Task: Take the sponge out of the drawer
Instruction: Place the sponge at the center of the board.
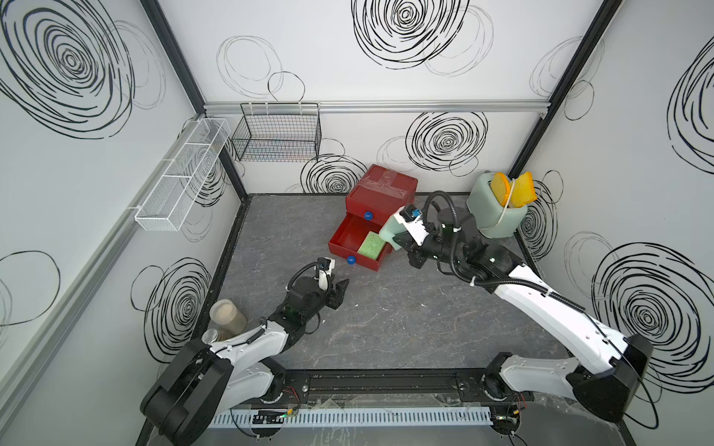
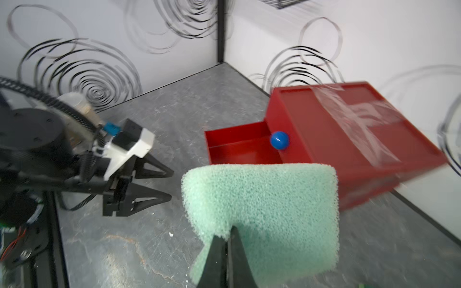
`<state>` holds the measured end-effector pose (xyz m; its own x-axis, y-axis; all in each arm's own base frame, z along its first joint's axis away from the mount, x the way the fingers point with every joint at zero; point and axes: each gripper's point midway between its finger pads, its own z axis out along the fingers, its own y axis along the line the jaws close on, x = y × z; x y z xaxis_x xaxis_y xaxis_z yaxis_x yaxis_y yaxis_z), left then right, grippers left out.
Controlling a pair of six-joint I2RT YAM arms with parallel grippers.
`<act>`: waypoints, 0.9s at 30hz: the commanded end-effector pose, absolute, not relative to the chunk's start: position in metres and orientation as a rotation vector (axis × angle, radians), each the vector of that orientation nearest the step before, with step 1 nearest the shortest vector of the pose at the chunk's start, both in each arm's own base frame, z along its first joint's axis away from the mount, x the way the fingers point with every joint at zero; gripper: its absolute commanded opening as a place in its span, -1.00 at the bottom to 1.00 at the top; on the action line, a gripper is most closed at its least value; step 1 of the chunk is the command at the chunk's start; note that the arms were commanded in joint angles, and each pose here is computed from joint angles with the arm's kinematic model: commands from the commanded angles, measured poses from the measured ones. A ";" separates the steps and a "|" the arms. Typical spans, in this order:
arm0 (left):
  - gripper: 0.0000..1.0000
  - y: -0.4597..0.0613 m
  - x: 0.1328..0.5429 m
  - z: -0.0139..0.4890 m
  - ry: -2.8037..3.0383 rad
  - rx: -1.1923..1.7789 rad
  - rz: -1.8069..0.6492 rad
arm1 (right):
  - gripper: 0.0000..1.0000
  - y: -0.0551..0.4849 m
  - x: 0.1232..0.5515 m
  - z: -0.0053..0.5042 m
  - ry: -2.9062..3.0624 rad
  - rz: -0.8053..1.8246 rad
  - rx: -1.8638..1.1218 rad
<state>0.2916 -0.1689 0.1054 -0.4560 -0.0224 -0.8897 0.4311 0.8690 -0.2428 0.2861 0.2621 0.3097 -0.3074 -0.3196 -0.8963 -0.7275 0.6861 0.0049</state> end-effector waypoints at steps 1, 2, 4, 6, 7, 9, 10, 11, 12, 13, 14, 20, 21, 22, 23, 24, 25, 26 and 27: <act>0.18 -0.171 0.296 0.115 1.943 0.292 -0.561 | -1.00 0.208 0.311 0.264 2.135 0.349 -0.430; 0.17 -0.171 0.297 0.114 1.945 0.292 -0.560 | -1.00 0.196 0.313 0.245 2.195 0.321 -0.369; 0.18 -0.172 0.297 0.115 1.946 0.294 -0.561 | -1.00 0.171 0.316 0.197 2.338 0.298 -0.206; 0.18 -0.171 0.296 0.115 1.947 0.293 -0.560 | -1.00 0.158 0.314 0.159 2.426 0.280 -0.107; 0.18 -0.170 0.296 0.114 1.947 0.290 -0.556 | -1.00 0.155 0.313 0.142 2.461 0.279 -0.072; 0.18 -0.170 0.295 0.115 1.946 0.288 -0.555 | -1.00 0.152 0.313 0.115 2.509 0.287 -0.013; 0.18 -0.170 0.295 0.115 1.946 0.290 -0.557 | -1.00 0.152 0.313 0.105 2.525 0.299 0.021; 0.17 -0.170 0.294 0.115 1.944 0.291 -0.560 | -1.00 0.152 0.314 0.096 2.534 0.316 0.049; 0.17 -0.171 0.294 0.116 1.941 0.295 -0.562 | -1.00 0.156 0.315 0.089 2.544 0.347 0.057; 0.17 -0.170 0.294 0.115 1.944 0.294 -0.559 | -1.00 0.156 0.316 0.082 2.551 0.348 0.078; 0.17 -0.170 0.294 0.116 1.943 0.293 -0.559 | -1.00 0.155 0.318 0.077 2.557 0.339 0.087; 0.18 -0.169 0.294 0.115 1.944 0.291 -0.557 | -1.00 0.137 0.336 0.060 2.557 0.268 0.167; 0.17 -0.169 0.294 0.115 1.943 0.290 -0.557 | -1.00 0.132 0.341 0.061 2.545 0.258 0.181; 0.17 -0.170 0.294 0.116 1.943 0.291 -0.558 | -0.87 0.128 0.345 0.063 2.533 0.249 0.190; 0.18 -0.170 0.294 0.116 1.943 0.292 -0.558 | -0.76 0.127 0.349 0.067 2.521 0.248 0.183; 0.17 -0.170 0.294 0.116 1.943 0.291 -0.558 | -0.49 0.126 0.354 0.073 2.505 0.236 0.168; 0.18 -0.170 0.294 0.115 1.944 0.292 -0.558 | -0.31 0.127 0.357 0.079 2.494 0.232 0.133; 0.18 -0.170 0.295 0.116 1.942 0.291 -0.557 | -0.19 0.128 0.360 0.085 2.484 0.224 0.114; 0.18 -0.170 0.295 0.115 1.944 0.291 -0.556 | -0.06 0.128 0.364 0.092 2.471 0.216 0.093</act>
<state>0.2915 -0.1689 0.1046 -0.4581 -0.0212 -0.8886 0.4308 0.8692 -0.2429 0.3415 0.1232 0.0615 -0.8402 0.1376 -0.5246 0.0479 0.9823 0.1810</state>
